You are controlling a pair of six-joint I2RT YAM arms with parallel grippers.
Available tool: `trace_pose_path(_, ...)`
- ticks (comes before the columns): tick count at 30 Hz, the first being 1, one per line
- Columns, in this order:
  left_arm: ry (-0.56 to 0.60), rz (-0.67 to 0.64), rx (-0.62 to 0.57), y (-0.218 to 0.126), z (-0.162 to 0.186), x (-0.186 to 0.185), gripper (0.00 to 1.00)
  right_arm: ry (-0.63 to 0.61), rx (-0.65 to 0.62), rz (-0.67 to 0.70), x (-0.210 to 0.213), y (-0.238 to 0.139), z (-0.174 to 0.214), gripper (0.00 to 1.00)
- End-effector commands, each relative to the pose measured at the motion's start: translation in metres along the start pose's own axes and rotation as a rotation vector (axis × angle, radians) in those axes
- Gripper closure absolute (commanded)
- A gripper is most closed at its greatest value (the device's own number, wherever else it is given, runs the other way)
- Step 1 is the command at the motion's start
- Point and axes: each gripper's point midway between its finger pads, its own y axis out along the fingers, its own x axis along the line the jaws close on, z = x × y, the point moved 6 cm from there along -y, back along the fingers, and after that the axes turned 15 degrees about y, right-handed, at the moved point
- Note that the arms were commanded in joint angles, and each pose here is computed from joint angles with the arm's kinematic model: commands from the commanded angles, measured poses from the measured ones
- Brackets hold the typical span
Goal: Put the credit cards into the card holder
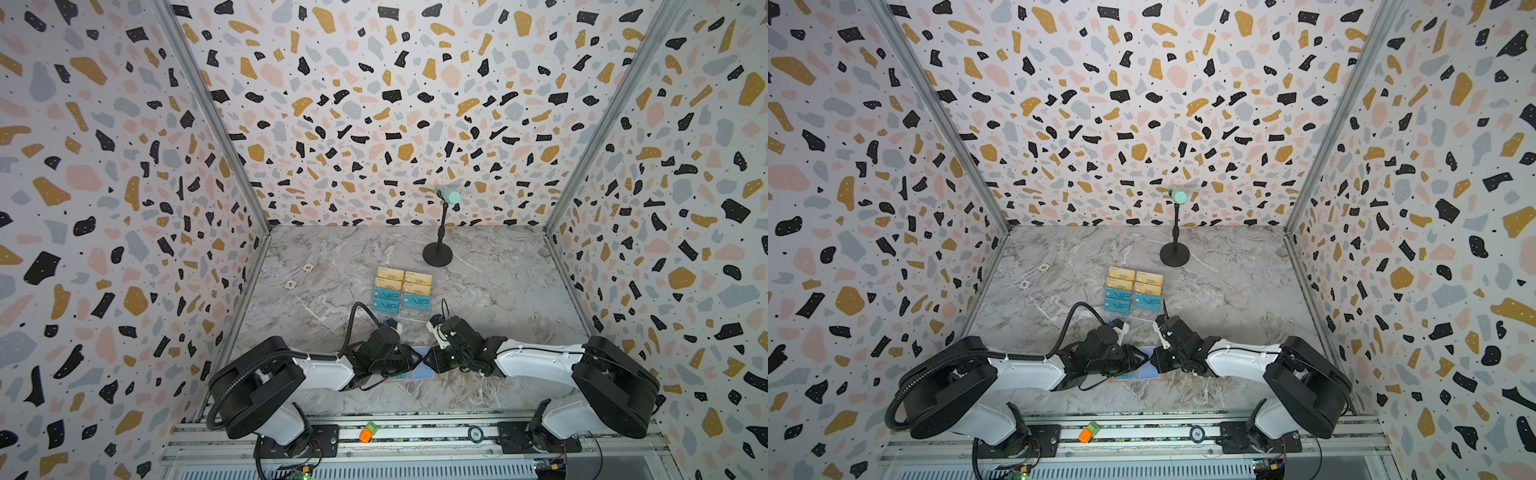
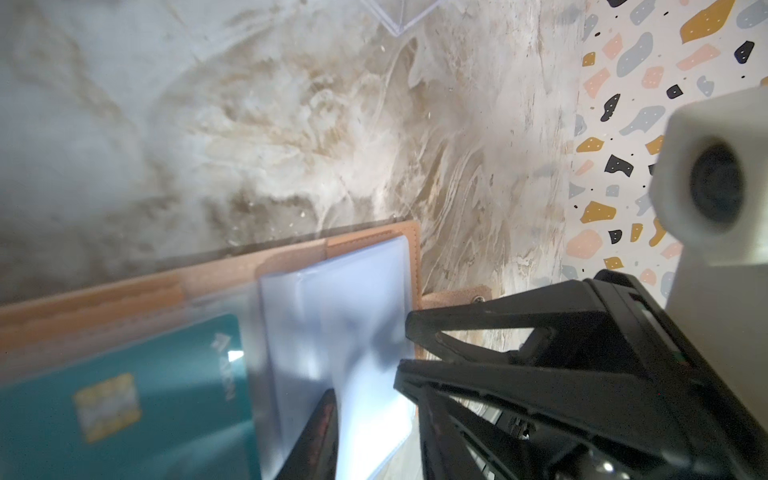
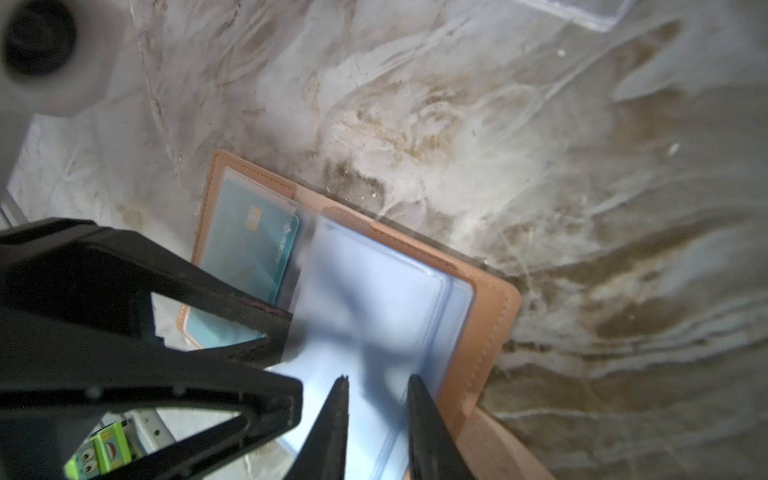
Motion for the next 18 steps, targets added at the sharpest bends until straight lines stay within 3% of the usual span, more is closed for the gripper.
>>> trace_pose_path(1, -0.010, 0.043, -0.007, 0.001, 0.002, -0.003, 0.65, 0.010, 0.000, 0.028, -0.007, -0.003, 0.003, 0.73)
trace_pose_path(13, 0.009, 0.023, -0.019, 0.005, 0.003, 0.004, 0.67, 0.019, -0.058, 0.050, -0.007, -0.015, -0.002, 0.73)
trace_pose_path(18, 0.014, 0.030, -0.031, 0.005, 0.004, 0.007, 0.72, 0.032, -0.064, 0.060, -0.011, -0.016, -0.001, 0.74)
